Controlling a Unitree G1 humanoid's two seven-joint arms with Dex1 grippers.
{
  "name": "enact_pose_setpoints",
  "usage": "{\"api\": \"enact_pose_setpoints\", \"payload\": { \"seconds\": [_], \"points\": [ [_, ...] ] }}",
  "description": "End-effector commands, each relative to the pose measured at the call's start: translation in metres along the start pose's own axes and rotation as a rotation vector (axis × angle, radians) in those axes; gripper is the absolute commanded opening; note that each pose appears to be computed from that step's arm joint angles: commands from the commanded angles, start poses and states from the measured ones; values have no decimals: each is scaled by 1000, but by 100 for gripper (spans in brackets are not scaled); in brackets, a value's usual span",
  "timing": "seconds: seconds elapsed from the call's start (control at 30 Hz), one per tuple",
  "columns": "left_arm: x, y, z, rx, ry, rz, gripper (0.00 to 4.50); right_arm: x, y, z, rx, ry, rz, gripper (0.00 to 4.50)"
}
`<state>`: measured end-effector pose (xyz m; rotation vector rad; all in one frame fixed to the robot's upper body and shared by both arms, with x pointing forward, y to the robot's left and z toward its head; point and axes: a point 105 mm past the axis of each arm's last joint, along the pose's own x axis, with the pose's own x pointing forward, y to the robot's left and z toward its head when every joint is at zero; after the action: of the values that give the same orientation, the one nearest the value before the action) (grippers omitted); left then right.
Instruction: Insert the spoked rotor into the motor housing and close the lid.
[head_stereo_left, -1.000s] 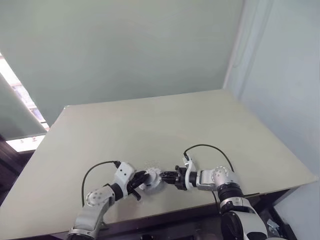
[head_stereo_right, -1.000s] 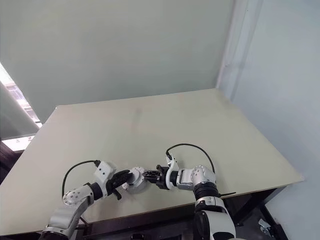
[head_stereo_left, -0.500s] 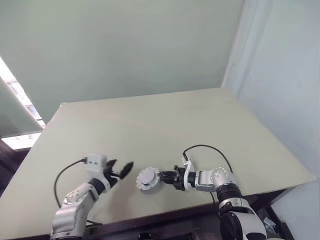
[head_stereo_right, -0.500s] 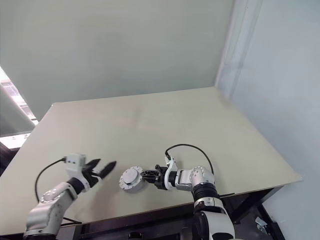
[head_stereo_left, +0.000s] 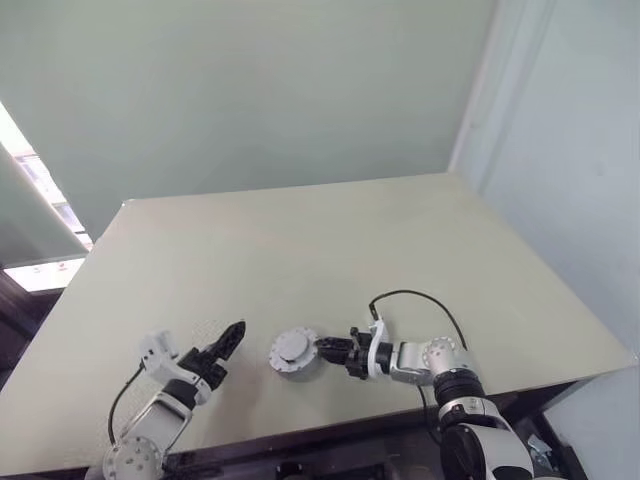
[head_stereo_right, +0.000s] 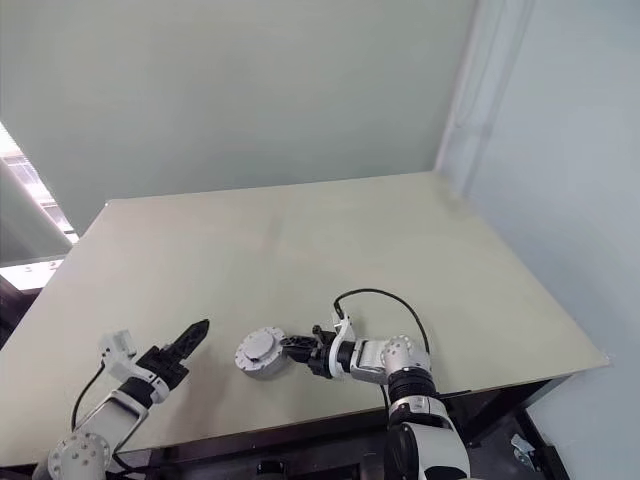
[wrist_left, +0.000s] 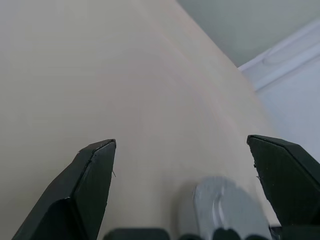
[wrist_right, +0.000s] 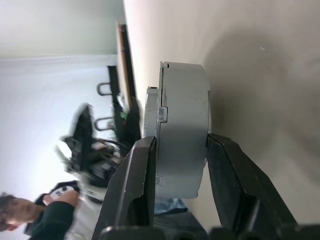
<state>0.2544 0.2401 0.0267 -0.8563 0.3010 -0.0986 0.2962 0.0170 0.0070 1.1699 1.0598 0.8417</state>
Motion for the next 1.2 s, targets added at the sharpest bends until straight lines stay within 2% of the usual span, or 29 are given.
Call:
{"api": "enact_pose_setpoints", "payload": {
  "seconds": [0.03,0.43,0.57,0.83,1.0,1.1,1.2],
  "points": [
    [-4,-13,5,-46,-25,-49,450,13,47,4,-27,-21,195,124],
    [7,-41,-13,-245,-36,-158,450,17,90,3,-98,-8,297,124],
    [12,-52,-13,-305,-54,-208,450,18,93,1,-114,1,291,124],
    [26,-74,-34,-355,22,-288,450,17,89,-2,-121,18,261,124],
    [32,-77,-44,-370,55,-296,450,16,88,-2,-124,17,255,124],
    [32,-76,-46,-374,73,-294,389,15,87,-1,-126,13,251,124],
    [32,-77,-49,-378,100,-302,287,14,87,-1,-127,10,248,124]
  ]
}}
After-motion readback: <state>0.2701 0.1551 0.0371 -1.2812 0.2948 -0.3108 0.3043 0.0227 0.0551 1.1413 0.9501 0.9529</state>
